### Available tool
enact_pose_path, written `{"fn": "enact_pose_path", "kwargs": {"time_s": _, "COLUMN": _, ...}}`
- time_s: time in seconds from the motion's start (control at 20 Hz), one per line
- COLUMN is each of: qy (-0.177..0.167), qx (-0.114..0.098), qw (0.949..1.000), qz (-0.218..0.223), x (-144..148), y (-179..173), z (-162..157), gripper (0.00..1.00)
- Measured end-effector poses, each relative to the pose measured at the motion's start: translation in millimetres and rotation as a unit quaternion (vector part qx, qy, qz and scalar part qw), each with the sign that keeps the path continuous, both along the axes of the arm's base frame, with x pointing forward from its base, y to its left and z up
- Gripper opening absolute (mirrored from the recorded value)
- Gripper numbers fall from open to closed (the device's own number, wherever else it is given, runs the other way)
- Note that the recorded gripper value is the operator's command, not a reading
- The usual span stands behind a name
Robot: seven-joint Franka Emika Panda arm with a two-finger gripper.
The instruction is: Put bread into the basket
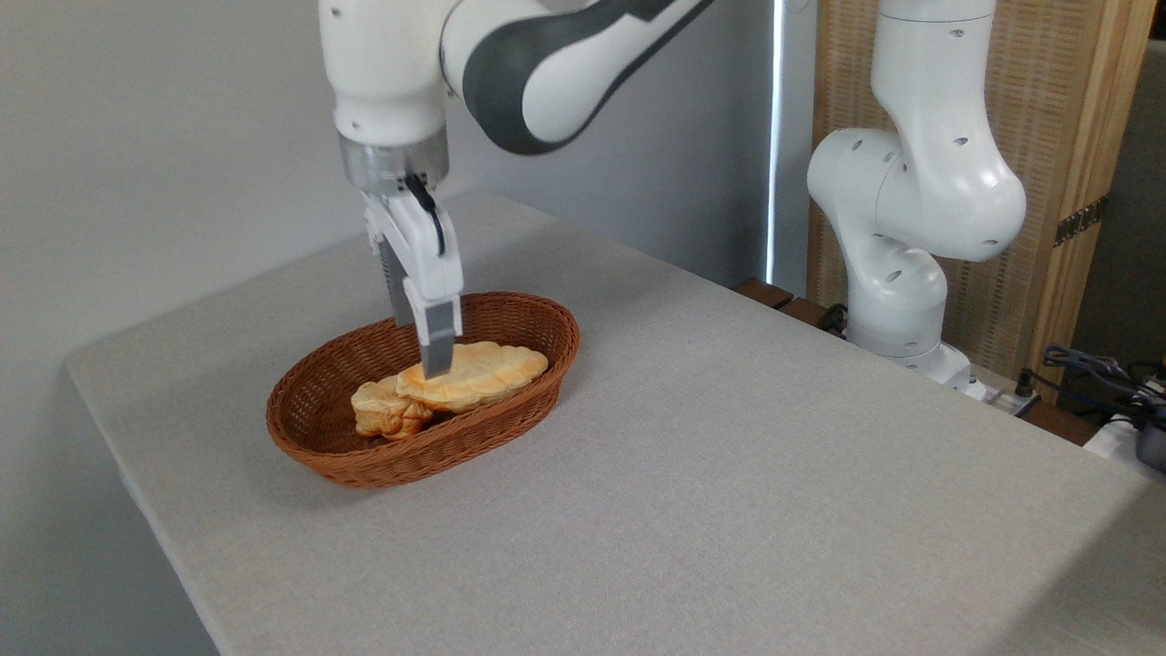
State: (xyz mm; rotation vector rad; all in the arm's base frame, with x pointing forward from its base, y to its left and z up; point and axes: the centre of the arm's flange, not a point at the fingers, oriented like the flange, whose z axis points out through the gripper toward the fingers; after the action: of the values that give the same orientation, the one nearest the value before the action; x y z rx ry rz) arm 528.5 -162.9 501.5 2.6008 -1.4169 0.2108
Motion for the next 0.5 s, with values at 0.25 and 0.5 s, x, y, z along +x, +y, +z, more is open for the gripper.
{"fn": "enact_pose_path", "kwargs": {"time_s": 0.25, "qy": -0.044, "qx": 0.036, "qw": 0.9977, "qz": 0.037, "x": 9.6, "y": 6.1, "z": 39.8, "gripper": 1.0}}
{"fn": "enact_pose_path", "kwargs": {"time_s": 0.5, "qy": -0.039, "qx": 0.06, "qw": 0.9938, "qz": 0.085, "x": 10.3, "y": 20.9, "z": 47.8, "gripper": 1.0}}
